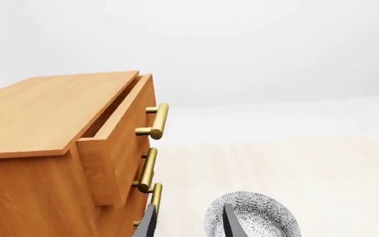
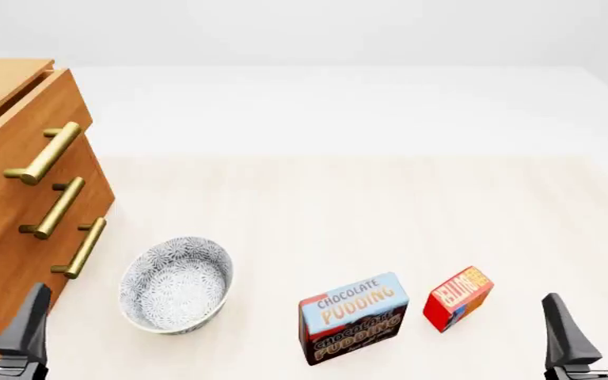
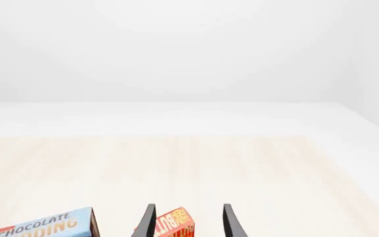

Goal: Put the butter at the back in the top drawer of the cabinet and close it.

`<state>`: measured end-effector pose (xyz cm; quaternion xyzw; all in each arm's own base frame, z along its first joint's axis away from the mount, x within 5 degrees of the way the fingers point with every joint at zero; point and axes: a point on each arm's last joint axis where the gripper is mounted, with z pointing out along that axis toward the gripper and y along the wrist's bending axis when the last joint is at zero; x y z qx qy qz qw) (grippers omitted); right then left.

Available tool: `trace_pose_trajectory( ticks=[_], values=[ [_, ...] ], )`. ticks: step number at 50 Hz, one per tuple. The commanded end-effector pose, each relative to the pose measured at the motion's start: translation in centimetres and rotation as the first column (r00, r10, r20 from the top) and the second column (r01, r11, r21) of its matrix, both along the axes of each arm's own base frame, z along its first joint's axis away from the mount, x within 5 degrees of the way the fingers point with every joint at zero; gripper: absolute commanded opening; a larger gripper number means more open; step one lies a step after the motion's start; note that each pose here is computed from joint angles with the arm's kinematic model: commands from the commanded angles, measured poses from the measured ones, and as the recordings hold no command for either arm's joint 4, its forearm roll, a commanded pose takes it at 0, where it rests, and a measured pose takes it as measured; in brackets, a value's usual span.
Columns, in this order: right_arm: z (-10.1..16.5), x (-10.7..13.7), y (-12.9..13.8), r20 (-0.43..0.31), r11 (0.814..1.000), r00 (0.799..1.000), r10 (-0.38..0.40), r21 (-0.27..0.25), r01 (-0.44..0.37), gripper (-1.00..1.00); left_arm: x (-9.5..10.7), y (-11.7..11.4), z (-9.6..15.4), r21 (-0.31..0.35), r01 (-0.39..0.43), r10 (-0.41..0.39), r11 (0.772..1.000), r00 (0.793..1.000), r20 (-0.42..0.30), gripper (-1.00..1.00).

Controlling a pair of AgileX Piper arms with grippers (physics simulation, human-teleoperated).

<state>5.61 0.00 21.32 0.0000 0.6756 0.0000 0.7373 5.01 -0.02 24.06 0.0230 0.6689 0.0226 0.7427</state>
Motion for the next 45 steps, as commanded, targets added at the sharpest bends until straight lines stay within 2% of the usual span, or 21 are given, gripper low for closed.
trace_pose_trajectory(
  ticks=[1, 4, 8, 18, 19, 22, 26, 31, 36, 37, 40, 45],
  values=[
    [0.0, 0.0, 0.0, 0.0, 1.0, 1.0, 0.0, 0.0, 0.0, 1.0, -0.9, -0.1, 2.8, 0.064, 0.016, -0.017, 0.998, 1.0, 0.014, 1.0],
    [0.0, 0.0, 0.0, 0.0, 1.0, 1.0, 0.0, 0.0, 0.0, 1.0, -1.0, -0.1, 3.1, 0.087, 0.026, -0.027, 0.996, 1.0, 0.007, 1.0],
    [0.0, 0.0, 0.0, 0.0, 1.0, 1.0, 0.0, 0.0, 0.0, 1.0, -0.7, -0.2, 3.5, 0.148, 0.039, -0.04, 0.988, 0.999, 0.002, 1.0],
    [0.0, 0.0, 0.0, 0.0, 1.0, 1.0, 0.0, 0.0, 0.0, 1.0, 0.3, -0.5, 4.8, 0.227, 0.076, -0.07, 0.971, 0.997, -0.036, 1.0],
    [0.0, 0.0, 0.0, 0.0, 1.0, 1.0, 0.0, 0.0, 0.0, 1.0, 1.0, -0.5, 4.8, 0.248, 0.073, -0.057, 0.966, 0.996, -0.072, 1.0],
    [0.0, 0.0, 0.0, 0.0, 1.0, 1.0, 0.0, 0.0, 0.0, 1.0, 1.1, -0.7, 4.9, 0.272, 0.096, -0.077, 0.957, 0.994, -0.079, 1.0],
    [0.0, 0.0, 0.0, 0.0, 1.0, 1.0, 0.0, 0.0, 0.0, 1.0, 1.7, -0.8, 5.3, 0.338, 0.108, -0.077, 0.935, 0.991, -0.106, 1.0],
    [0.0, 0.0, 0.0, 0.0, 1.0, 1.0, 0.0, 0.0, 0.0, 1.0, 2.3, -0.8, 5.9, 0.345, 0.103, -0.065, 0.933, 0.991, -0.12, 1.0],
    [0.0, 0.0, 0.0, 0.0, 1.0, 1.0, 0.0, 0.0, 0.0, 1.0, 2.6, -0.9, 6.4, 0.398, 0.122, -0.074, 0.909, 0.988, -0.133, 1.0],
    [0.0, 0.0, 0.0, 0.0, 1.0, 1.0, 0.0, 0.0, 0.0, 1.0, 2.7, -0.8, 6.3, 0.425, 0.111, -0.056, 0.899, 0.989, -0.139, 1.0],
    [0.0, 0.0, 0.0, 0.0, 1.0, 1.0, 0.0, 0.0, 0.0, 1.0, 2.0, -0.6, 6.7, 0.453, 0.088, -0.03, 0.887, 0.991, -0.133, 1.0],
    [0.0, 0.0, 0.0, 0.0, 1.0, 1.0, 0.0, 0.0, 0.0, 1.0, 1.7, -0.5, 7.0, 0.49, 0.094, -0.025, 0.867, 0.989, -0.146, 1.0]
  ],
)
